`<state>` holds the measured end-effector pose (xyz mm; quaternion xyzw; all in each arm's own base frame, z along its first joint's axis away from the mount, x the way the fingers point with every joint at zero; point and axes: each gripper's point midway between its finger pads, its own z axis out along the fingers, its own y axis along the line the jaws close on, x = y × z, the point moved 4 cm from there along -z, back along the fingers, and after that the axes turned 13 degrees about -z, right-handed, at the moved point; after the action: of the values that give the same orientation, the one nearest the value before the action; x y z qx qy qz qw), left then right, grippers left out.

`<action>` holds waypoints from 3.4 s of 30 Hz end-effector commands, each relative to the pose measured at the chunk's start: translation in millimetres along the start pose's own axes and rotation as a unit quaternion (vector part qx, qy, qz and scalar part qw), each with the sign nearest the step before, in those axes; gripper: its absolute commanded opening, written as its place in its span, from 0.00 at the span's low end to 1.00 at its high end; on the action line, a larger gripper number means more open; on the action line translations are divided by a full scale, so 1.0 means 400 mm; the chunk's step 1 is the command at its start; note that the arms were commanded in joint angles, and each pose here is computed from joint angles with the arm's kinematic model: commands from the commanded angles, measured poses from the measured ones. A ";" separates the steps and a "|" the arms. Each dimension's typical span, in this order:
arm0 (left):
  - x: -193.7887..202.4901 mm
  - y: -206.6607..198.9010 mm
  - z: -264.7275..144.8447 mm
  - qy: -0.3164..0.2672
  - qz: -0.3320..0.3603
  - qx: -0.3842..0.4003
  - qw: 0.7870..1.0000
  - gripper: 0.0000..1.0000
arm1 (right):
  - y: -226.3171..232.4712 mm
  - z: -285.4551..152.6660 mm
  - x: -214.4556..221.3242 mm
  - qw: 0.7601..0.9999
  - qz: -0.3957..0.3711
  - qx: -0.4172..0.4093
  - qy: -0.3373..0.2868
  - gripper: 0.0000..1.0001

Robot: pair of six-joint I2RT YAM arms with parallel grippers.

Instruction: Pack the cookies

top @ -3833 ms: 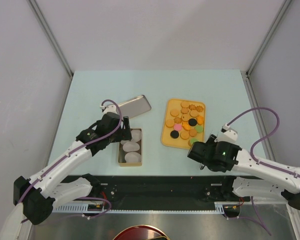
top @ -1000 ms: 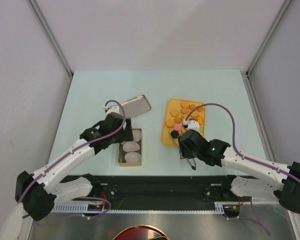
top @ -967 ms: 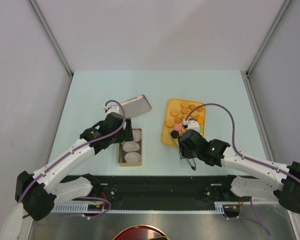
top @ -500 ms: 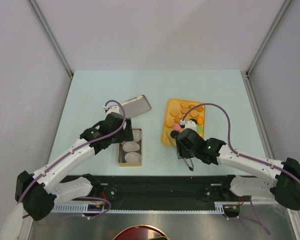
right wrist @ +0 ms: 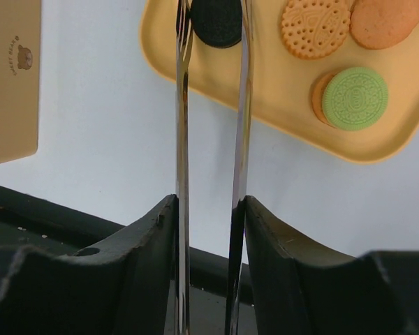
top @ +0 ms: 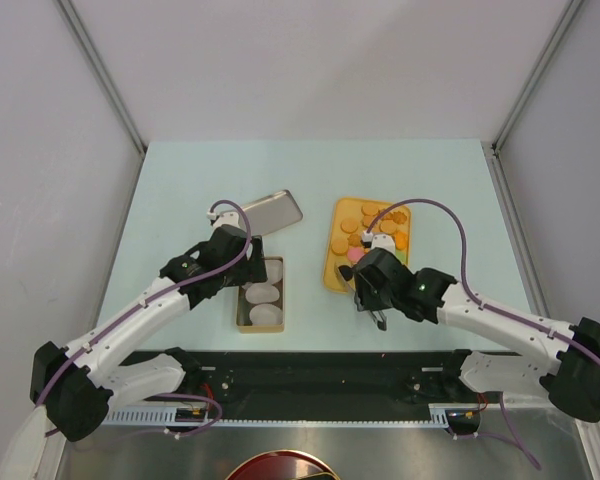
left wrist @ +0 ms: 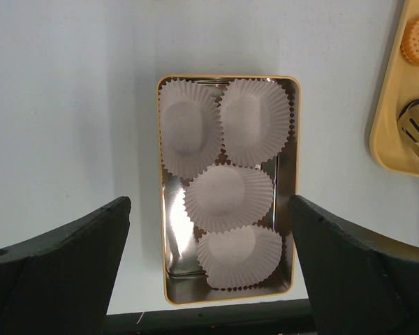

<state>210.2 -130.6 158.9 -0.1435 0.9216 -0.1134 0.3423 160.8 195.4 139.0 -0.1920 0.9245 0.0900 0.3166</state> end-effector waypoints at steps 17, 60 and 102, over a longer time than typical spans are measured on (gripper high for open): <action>-0.090 -0.008 -0.086 -0.063 -0.031 -0.003 0.998 1.00 | 0.124 -0.175 -0.221 0.987 -0.017 -0.082 -0.139 0.42; -0.084 0.096 -0.104 -0.080 -0.070 -0.020 0.994 1.00 | 0.405 -0.057 -0.168 0.972 -0.120 -0.190 -0.063 0.44; -0.071 0.092 -0.087 -0.069 -0.067 -0.014 0.995 1.00 | 0.007 -0.095 -0.182 0.996 -0.003 0.005 -0.087 0.59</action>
<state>196.3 -80.0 189.7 -0.2218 0.8877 -0.1031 0.3901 183.0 251.9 231.7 -0.2189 0.8732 0.1556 0.4068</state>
